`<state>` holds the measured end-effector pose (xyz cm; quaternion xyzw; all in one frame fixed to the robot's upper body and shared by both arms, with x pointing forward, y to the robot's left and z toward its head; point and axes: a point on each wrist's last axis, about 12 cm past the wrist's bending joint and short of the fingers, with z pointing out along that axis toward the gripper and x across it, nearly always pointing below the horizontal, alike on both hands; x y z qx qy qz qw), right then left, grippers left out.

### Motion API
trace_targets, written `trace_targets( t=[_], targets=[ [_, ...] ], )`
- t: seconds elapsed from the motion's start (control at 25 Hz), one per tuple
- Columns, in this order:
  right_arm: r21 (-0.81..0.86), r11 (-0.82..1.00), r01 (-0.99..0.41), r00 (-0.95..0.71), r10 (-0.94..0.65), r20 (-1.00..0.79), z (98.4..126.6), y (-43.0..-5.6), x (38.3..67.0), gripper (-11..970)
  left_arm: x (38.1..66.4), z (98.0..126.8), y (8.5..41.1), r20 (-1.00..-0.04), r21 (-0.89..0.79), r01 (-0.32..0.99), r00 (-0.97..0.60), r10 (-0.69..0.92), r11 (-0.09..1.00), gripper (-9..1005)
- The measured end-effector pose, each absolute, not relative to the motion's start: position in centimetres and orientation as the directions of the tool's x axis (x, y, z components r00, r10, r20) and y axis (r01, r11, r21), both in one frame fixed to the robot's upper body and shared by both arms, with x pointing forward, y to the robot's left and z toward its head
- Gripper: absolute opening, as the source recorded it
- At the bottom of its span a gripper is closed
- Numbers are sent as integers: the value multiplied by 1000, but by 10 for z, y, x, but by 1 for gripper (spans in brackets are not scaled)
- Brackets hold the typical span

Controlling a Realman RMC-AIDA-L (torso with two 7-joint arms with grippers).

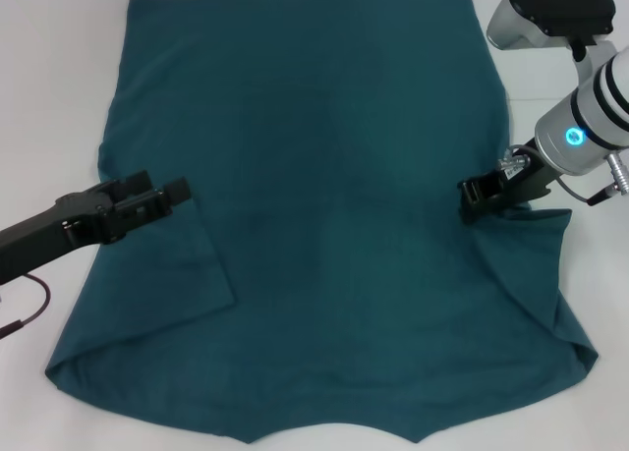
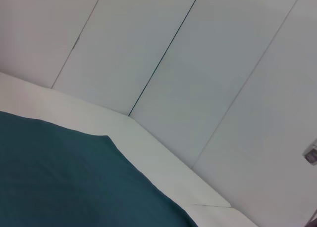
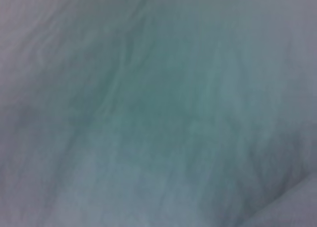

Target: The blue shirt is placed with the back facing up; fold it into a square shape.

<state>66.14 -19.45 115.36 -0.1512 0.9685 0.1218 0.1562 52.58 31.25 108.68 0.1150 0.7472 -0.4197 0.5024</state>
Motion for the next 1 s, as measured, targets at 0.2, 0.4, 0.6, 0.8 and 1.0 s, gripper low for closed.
trace_targets(
  t=[0.2,0.4,0.6,0.8,1.0],
  targets=[
    [125,932,-341,-897,-284,-339,1159,-193,666,51,526,1087,312,-848,-509,594,-467,-249,623,907],
    [45,920,-389,-872,-352,-340,1164,-182,669,54,527,1087,313,-849,-508,592,-466,-249,626,906],
    [-3,897,-442,-846,-418,-331,1165,-167,668,56,526,1086,314,-849,-507,583,-466,-250,635,905],
    [-26,882,-470,-832,-453,-320,1164,-160,666,58,526,1085,314,-848,-508,581,-467,-251,636,906],
    [-27,877,-481,-829,-464,-310,1163,-159,665,61,526,1085,314,-850,-504,583,-464,-248,637,906]
  ],
)
